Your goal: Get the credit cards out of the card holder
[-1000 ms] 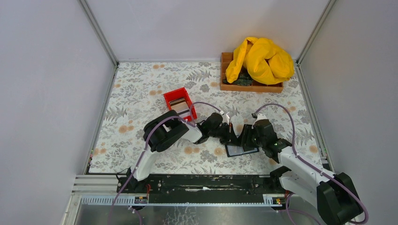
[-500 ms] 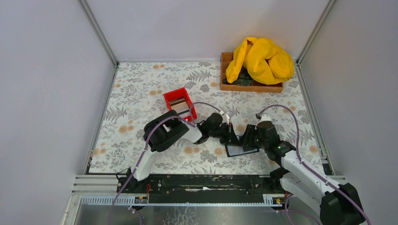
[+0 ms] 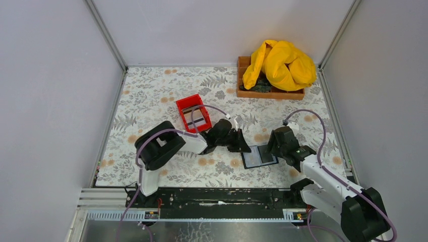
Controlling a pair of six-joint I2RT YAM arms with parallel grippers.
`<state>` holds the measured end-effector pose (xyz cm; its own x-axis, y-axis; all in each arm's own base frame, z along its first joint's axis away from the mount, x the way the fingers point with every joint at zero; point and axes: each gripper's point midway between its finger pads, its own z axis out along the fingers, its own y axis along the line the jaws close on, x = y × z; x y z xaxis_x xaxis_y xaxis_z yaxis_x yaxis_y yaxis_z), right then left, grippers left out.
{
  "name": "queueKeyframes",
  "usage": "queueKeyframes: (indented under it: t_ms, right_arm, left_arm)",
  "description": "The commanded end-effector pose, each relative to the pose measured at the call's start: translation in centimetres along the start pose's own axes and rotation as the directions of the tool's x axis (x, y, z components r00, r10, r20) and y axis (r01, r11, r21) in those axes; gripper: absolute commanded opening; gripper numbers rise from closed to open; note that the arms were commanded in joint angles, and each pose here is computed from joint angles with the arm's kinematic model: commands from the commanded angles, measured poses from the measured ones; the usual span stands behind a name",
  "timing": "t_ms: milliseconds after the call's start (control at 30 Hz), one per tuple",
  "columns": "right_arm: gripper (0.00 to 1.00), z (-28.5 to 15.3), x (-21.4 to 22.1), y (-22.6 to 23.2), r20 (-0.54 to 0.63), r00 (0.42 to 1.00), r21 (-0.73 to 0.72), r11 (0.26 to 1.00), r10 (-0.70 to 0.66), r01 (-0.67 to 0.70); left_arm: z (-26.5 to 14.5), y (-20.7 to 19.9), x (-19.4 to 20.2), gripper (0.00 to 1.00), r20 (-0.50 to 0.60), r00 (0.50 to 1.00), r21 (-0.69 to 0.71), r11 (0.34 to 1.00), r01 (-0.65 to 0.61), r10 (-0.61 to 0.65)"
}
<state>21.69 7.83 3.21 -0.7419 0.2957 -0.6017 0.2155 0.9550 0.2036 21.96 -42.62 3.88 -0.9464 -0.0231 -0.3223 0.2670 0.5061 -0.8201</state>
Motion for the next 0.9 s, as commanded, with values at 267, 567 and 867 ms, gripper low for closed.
queueKeyframes:
  t_ms: [267,567,867]
  right_arm:
    - [0.53,-0.3,0.8,1.9,-0.05,0.993,-0.112,0.988,0.105,-0.11]
    - [0.49,-0.2,3.2,1.8,-0.087,0.984,-0.158,0.973,0.158,-0.171]
    - [0.46,-0.7,4.5,2.9,-0.14,0.973,-0.237,0.948,0.183,-0.212]
  left_arm:
    - [-2.4,-5.1,-1.6,0.5,0.143,0.989,0.181,0.981,-0.064,0.038]
    - [-2.4,-6.8,0.9,0.5,0.184,0.982,0.159,0.985,-0.061,0.031]
    - [-1.7,-4.7,1.6,0.49,0.247,0.968,0.119,0.993,0.012,-0.041]
